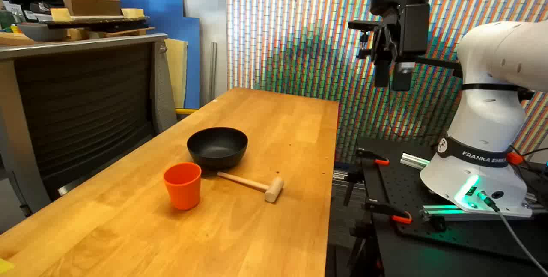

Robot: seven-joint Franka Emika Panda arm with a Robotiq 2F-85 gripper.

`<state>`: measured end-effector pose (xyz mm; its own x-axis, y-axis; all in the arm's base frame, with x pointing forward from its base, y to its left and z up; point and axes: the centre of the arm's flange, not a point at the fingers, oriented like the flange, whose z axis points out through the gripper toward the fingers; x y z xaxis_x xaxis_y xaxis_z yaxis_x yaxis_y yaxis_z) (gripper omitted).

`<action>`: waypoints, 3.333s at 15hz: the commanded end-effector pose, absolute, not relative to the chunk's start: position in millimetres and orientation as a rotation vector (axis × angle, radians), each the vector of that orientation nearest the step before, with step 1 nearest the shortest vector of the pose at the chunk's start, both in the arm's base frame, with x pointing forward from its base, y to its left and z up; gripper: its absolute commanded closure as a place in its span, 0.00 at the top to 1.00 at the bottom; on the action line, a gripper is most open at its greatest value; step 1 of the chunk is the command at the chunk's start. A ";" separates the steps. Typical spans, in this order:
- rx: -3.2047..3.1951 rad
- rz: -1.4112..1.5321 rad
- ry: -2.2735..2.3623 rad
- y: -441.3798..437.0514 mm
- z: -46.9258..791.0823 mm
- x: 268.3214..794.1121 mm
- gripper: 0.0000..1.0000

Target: Put the orange cup in the black bowl

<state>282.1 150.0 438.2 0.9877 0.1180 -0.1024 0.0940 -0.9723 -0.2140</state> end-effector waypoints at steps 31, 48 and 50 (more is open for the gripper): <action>-3.165 0.258 0.165 251.3 259.4 689.2 1.00; -2.920 0.523 0.477 189.0 221.4 695.4 1.00; -2.909 0.537 0.499 186.8 216.7 692.6 1.00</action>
<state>695.0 189.7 217.8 0.9022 -0.2636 -0.3415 -0.3031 -0.9506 -0.0670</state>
